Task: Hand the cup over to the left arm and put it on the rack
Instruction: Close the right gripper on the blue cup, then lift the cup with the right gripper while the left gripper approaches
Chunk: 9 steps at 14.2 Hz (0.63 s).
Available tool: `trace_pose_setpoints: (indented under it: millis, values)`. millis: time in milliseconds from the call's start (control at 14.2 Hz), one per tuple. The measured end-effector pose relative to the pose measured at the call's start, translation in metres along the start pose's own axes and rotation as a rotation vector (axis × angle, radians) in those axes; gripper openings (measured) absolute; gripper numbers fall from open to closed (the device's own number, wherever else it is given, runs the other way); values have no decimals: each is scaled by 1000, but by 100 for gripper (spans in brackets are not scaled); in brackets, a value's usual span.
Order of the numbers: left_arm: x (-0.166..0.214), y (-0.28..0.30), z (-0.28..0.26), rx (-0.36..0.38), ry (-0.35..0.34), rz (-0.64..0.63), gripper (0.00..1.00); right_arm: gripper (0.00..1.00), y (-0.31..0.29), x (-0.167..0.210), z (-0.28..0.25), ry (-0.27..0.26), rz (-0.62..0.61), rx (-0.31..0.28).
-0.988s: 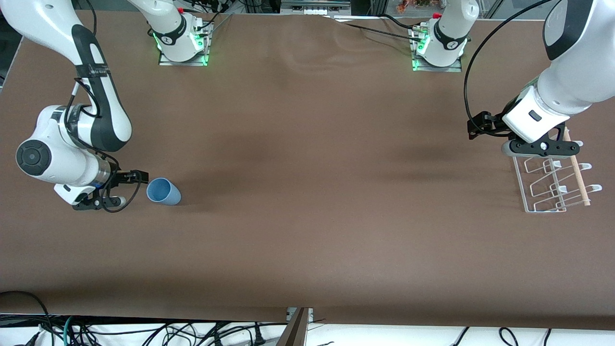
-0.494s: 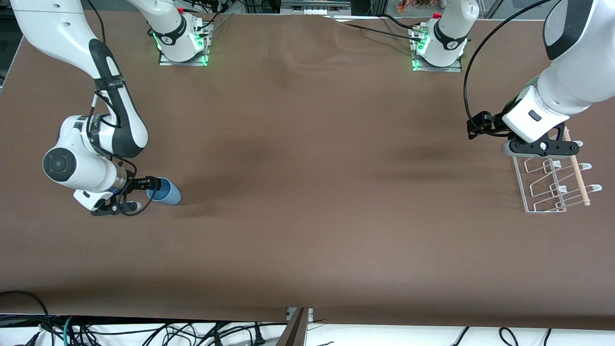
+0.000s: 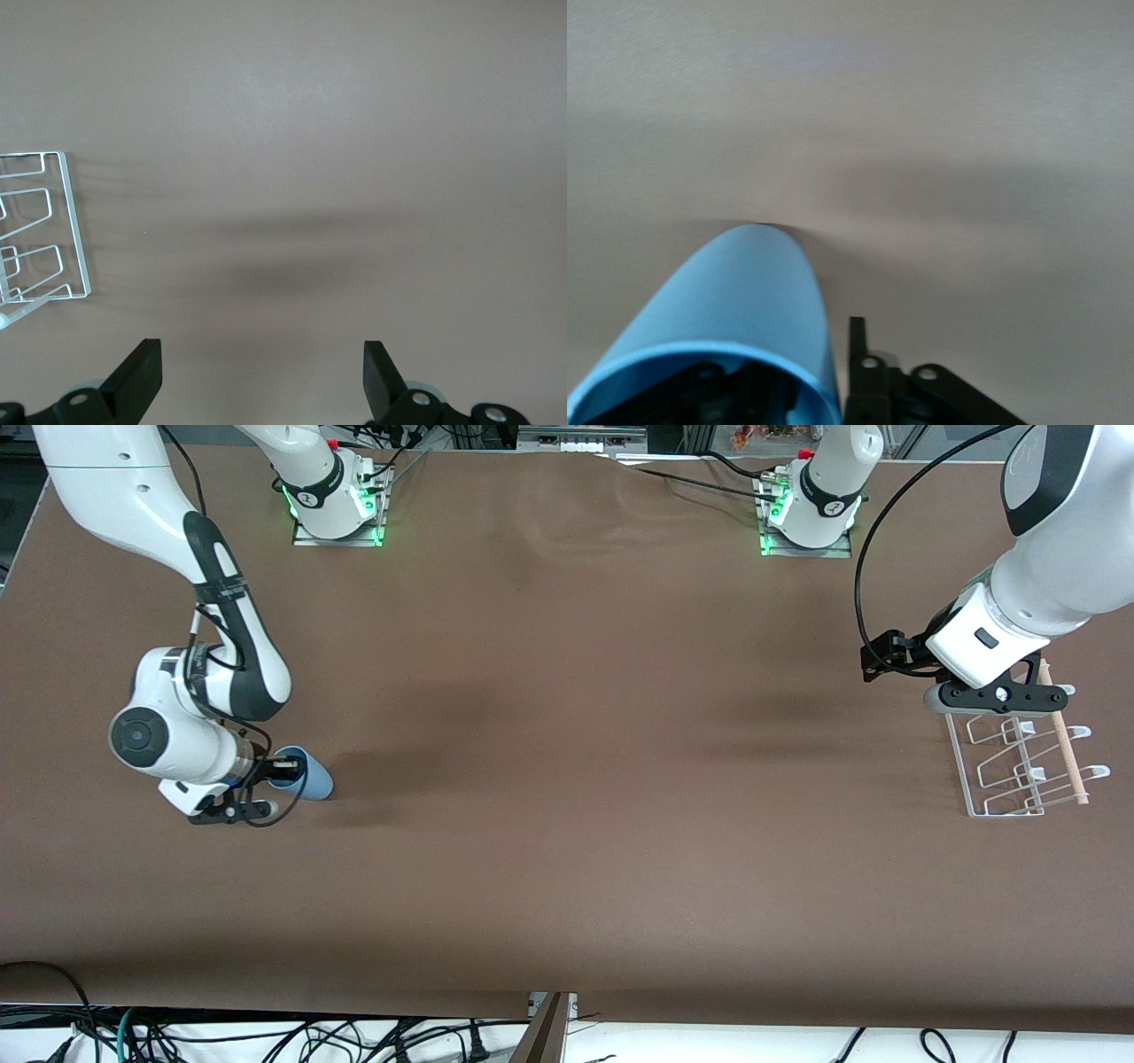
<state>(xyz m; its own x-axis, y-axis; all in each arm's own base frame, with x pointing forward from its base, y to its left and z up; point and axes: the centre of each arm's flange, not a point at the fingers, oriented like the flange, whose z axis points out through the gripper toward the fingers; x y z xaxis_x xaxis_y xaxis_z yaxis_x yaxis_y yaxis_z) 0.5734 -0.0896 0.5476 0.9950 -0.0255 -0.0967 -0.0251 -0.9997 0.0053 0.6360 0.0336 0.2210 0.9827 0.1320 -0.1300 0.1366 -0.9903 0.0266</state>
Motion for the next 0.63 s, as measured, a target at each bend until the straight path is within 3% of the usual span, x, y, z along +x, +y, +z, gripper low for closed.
trace_pose_setpoints:
  millis: [71, 212, 423, 635]
  values:
    - [0, 0, 0, 0, 0, 0, 100, 7, -8, 1, 0, -2, -2, -2]
    - [0, 0, 0, 0, 0, 0, 100, 6, -20, 4, -9, -13, 28, -4]
    - [0, 0, 0, 0, 0, 0, 100, 5, -42, 11, -40, -90, 86, 6]
    - [0, 0, 0, 0, 0, 0, 100, 5, -82, 18, -90, -167, 226, 152]
